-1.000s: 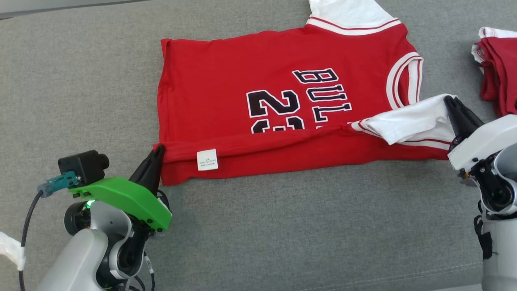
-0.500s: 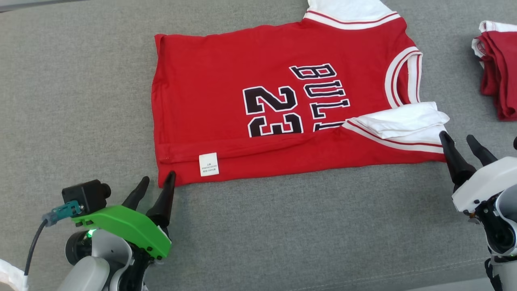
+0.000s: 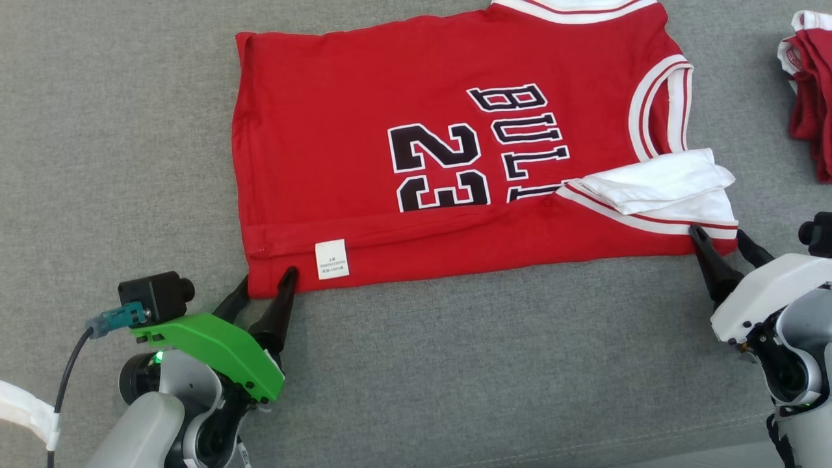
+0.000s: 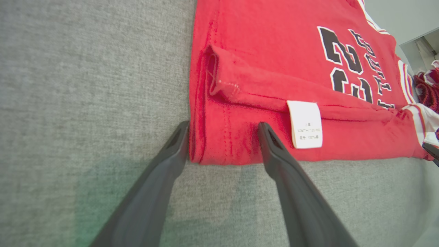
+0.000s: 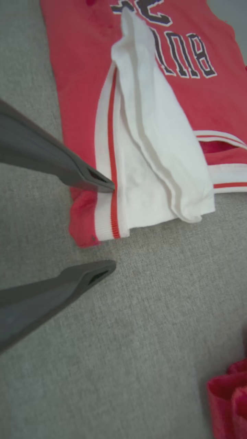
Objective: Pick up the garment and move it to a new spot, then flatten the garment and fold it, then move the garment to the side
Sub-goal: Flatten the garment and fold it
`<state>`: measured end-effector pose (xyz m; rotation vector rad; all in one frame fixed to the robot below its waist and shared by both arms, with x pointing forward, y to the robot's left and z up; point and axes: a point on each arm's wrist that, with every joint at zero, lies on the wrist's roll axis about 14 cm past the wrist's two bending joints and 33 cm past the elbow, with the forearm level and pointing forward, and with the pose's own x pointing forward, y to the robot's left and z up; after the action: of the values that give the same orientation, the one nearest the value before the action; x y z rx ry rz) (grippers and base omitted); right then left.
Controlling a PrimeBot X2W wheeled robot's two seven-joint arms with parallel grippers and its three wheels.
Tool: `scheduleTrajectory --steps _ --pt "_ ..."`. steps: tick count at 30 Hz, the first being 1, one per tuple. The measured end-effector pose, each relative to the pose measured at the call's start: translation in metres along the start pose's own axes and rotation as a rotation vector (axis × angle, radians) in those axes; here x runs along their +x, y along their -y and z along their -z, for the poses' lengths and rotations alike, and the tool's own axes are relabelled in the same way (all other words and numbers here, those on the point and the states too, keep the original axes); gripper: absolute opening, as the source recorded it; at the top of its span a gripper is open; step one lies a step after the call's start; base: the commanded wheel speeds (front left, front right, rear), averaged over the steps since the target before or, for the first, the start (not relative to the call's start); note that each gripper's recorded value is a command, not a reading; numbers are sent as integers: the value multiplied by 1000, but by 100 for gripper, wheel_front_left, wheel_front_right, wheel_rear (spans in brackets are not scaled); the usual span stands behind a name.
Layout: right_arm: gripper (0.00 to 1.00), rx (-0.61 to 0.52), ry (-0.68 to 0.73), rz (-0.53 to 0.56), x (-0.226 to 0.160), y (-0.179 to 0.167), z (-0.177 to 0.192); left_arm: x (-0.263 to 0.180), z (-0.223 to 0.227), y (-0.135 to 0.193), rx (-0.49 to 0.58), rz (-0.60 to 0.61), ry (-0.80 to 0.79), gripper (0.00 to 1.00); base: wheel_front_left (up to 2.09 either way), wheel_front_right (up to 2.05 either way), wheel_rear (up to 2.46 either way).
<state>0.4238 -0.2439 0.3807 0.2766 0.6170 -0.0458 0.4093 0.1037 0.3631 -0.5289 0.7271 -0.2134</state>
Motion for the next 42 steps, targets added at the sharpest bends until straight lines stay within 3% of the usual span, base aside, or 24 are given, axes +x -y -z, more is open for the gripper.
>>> scheduleTrajectory --steps 1,2,3,4,8,15,20,27,28,29,30,31,35,39,42 --pt "100 3 -10 -10 2 -3 2 1 1 0 -1 4 -5 18 0 0 0" --pt "100 5 -18 -18 3 -5 3 1 2 2 2 14 -13 0 0 0 0" --pt "42 6 -29 -29 5 -8 4 1 5 5 6 29 -26 0 0 0 0" --pt "0 9 -34 -40 6 -11 4 2 7 7 9 40 -38 0 0 0 0" --pt "0 -38 -69 -64 5 -10 -1 -2 12 15 25 84 -63 0 0 0 0" --pt "0 -110 -60 -93 -21 3 -57 -37 -18 36 91 165 -6 0 0 0 0" --pt "0 -154 -237 -131 -52 5 -38 -69 21 57 12 212 -96 0 0 0 0" --pt "0 -150 -378 -130 -69 11 1 -80 65 49 -111 154 -160 0 0 0 0" --pt "62 -158 -380 -125 -68 12 5 -79 66 46 -120 138 -153 0 0 0 0" --pt "100 -168 -375 -118 -67 13 6 -78 65 41 -121 120 -143 17 0 0 0" --pt "100 -179 -374 -105 -65 15 8 -78 65 36 -111 103 -135 71 0 0 0" --pt "100 -187 -381 -99 -64 17 11 -77 64 32 -110 88 -125 100 0 0 0" --pt "100 -207 -337 -87 -58 21 0 -77 54 22 -97 58 -91 100 0 0 0" --pt "100 -230 -142 -93 -40 12 -64 -64 5 -4 37 -14 30 100 0 0 0" --pt "100 -292 -34 -97 -19 -3 -105 -40 -40 3 95 9 119 100 0 0 0"
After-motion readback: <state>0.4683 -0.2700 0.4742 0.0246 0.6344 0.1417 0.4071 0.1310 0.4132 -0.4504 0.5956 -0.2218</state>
